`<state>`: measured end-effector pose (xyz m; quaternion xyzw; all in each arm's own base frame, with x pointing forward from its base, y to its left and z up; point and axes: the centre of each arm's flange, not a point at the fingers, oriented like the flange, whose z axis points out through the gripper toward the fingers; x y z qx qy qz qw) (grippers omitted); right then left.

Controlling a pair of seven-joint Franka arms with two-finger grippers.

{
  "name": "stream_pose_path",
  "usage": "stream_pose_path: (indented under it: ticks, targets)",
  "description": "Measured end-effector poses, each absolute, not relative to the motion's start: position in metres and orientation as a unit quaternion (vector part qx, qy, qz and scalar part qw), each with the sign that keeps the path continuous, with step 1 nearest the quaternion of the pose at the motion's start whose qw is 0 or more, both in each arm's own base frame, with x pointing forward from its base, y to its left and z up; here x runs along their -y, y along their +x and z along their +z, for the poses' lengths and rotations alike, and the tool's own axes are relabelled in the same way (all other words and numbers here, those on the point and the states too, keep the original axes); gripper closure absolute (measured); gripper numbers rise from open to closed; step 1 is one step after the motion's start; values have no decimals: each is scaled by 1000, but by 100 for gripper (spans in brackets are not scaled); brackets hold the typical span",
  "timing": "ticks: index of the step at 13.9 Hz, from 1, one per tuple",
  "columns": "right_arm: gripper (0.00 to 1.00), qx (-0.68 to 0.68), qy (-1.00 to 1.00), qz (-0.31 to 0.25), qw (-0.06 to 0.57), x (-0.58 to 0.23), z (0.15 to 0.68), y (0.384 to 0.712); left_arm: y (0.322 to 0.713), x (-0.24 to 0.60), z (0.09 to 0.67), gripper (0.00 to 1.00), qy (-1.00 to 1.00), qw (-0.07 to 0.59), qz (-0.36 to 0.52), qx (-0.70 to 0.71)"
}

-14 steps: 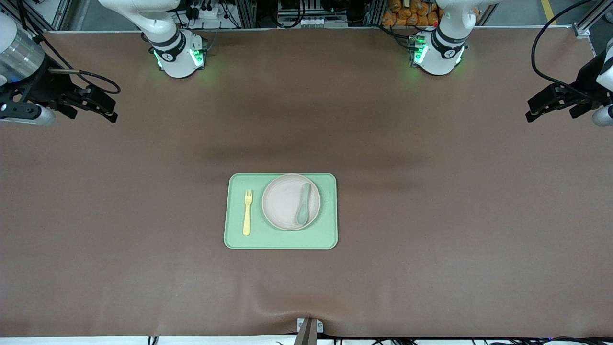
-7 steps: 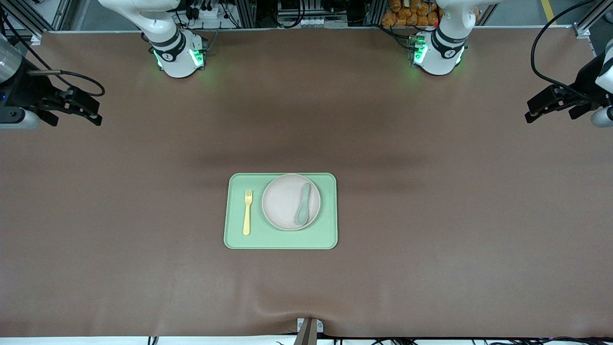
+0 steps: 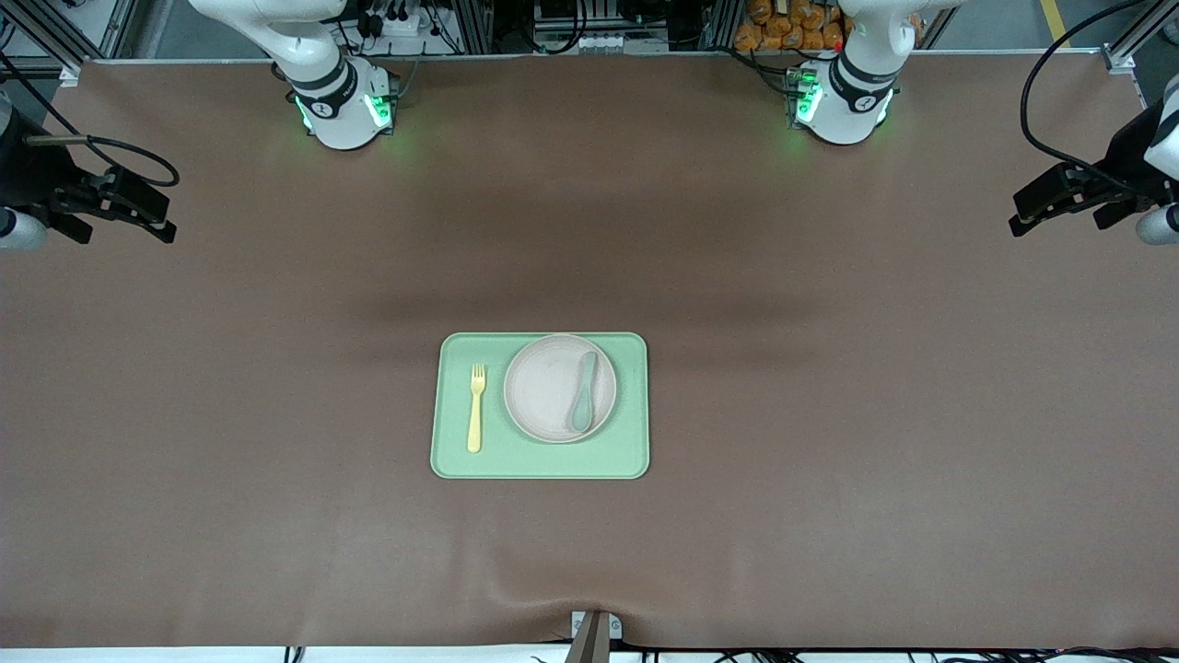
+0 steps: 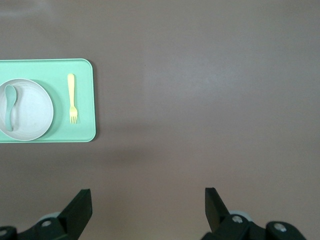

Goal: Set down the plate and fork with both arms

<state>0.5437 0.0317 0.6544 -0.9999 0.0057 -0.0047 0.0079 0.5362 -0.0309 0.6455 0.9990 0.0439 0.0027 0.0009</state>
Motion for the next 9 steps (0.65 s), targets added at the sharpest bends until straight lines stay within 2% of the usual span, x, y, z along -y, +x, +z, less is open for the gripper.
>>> stream_pose_path:
  ticks: [9]
  targets:
    - [0, -6, -1000, -4, 8, -32, 654, 544, 537, 25, 660, 0, 999, 3, 20, -50]
